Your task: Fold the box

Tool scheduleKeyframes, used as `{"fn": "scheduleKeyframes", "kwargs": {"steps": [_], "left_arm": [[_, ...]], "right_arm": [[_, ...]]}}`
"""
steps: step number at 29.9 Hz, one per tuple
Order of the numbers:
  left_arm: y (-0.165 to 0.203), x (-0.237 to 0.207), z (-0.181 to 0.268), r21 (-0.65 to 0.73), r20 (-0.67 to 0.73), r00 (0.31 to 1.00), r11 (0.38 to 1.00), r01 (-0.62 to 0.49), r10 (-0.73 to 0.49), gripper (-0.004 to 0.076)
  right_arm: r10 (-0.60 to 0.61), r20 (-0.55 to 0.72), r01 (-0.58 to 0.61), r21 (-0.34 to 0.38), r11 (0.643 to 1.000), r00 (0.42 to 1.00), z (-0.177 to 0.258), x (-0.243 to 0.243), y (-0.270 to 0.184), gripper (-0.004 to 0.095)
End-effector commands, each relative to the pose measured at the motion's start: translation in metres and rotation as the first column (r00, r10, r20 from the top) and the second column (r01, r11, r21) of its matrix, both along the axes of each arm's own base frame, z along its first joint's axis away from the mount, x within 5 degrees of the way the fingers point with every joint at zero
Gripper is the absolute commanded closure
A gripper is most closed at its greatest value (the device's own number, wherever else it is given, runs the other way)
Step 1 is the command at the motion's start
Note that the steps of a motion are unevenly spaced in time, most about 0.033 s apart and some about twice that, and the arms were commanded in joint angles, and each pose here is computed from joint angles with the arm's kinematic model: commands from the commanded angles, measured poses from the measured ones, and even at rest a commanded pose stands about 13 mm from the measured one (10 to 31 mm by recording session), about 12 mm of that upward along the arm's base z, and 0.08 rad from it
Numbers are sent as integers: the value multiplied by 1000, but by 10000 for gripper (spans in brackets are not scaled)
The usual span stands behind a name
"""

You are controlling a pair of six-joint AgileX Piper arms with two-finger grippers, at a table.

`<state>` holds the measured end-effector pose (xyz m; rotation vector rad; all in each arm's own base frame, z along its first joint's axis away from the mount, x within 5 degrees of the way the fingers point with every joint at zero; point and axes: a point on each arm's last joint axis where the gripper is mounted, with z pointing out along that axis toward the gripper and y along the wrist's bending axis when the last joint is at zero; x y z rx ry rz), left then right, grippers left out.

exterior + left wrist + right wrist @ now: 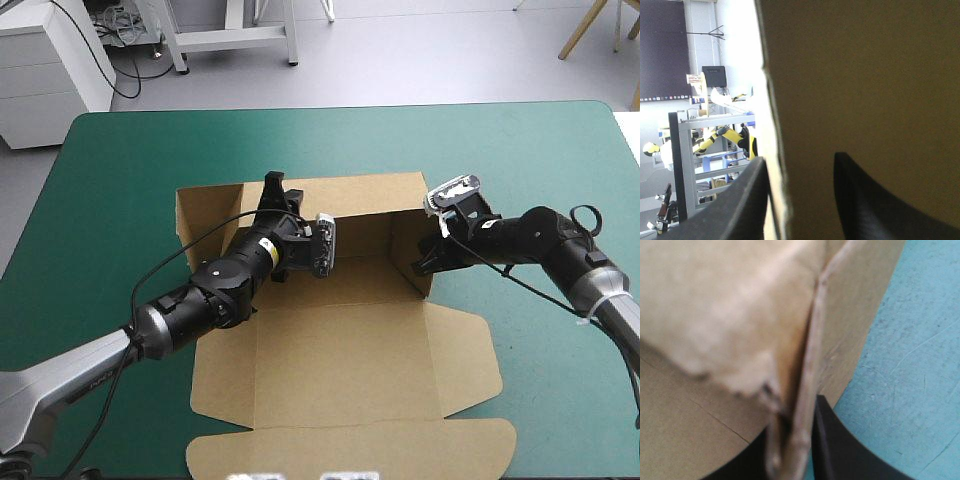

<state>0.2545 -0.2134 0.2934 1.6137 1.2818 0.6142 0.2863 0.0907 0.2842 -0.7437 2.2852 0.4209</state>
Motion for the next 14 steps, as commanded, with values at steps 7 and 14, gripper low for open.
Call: {"fn": "scheduleKeyframes", "kwargs": {"steps": [7,14], "left_arm": [[-6,-7,15,-91,11,999,995,43,-42,418],[-14,-29,39,-167,57,992,979,121,-113,205]], "right_arm": [[31,6,-32,61,998,999,17,-8,8,926],[-52,-26,53,54,997,998,16,-6,4,926]]}}
